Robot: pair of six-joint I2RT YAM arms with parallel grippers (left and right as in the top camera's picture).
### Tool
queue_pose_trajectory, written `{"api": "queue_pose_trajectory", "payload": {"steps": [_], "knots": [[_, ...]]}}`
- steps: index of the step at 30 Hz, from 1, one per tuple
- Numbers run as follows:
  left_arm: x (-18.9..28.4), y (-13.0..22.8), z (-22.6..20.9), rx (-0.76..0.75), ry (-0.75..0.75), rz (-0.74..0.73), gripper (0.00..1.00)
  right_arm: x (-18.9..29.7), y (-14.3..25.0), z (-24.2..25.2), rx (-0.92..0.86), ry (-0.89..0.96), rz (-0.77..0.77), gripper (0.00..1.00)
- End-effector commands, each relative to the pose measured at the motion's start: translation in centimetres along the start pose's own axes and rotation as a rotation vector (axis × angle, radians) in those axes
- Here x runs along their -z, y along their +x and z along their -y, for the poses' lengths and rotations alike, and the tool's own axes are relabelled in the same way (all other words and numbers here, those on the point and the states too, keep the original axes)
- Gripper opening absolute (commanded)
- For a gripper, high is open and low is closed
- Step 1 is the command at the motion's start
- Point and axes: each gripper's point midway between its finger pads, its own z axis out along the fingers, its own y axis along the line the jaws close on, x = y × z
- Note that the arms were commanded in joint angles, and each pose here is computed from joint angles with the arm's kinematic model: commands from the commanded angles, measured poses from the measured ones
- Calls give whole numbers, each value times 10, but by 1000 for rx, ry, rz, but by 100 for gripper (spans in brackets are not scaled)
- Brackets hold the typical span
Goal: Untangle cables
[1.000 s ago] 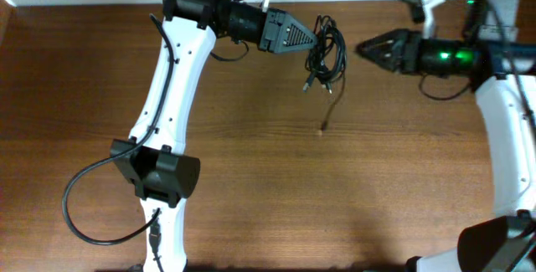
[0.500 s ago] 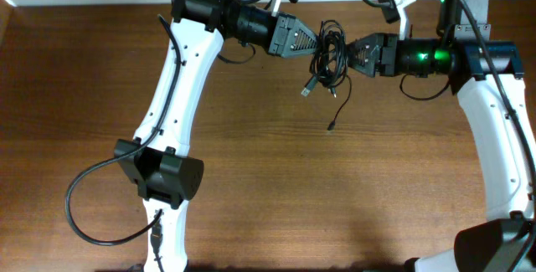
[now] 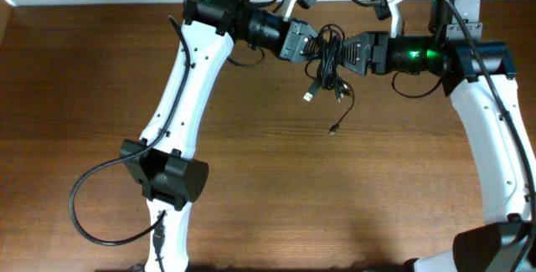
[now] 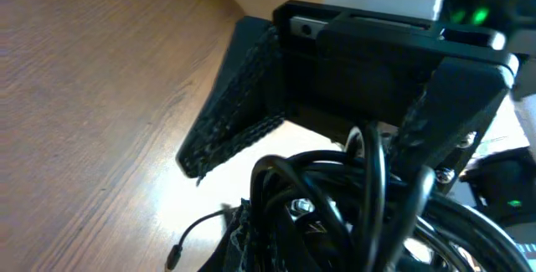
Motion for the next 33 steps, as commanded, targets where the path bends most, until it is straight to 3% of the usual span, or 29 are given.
{"api": "queue_pose_trajectory", "payload": {"steps": [1, 5, 10, 12, 14, 18, 25, 26, 28, 29, 31, 33], "knots": [[-2, -2, 21, -23, 45, 2, 0, 7, -12, 29, -21, 222, 57, 62], [-1, 5, 0, 1, -80, -27, 0, 13, -14, 48, -28, 333, 74, 42], [-1, 5, 0, -1, -83, -27, 0, 23, -12, 72, -48, 488, 84, 10], [-1, 5, 0, 0, -83, -27, 0, 28, -9, 81, -60, 546, 82, 4], [2, 4, -4, 4, -97, -22, 0, 40, -5, 98, -77, 663, 81, 4], [45, 26, -64, 127, -395, -68, 0, 82, 8, 136, -135, 941, 70, 4], [101, 69, -120, 238, -828, -220, 0, 128, 14, 147, -289, 1029, 125, 4], [119, 76, -132, 291, -960, -235, 0, 136, 17, 143, -330, 1039, 135, 4], [179, 94, -152, 449, -1363, -226, 0, 163, 19, 135, -427, 1065, 171, 4], [192, 97, -152, 483, -1443, -216, 0, 173, 19, 132, -448, 1070, 179, 4], [184, 98, -150, 517, -1408, -196, 0, 172, 18, 119, -443, 986, 165, 4], [150, 92, -143, 446, -1208, -231, 0, 146, 14, 99, -338, 799, 98, 10]]}}
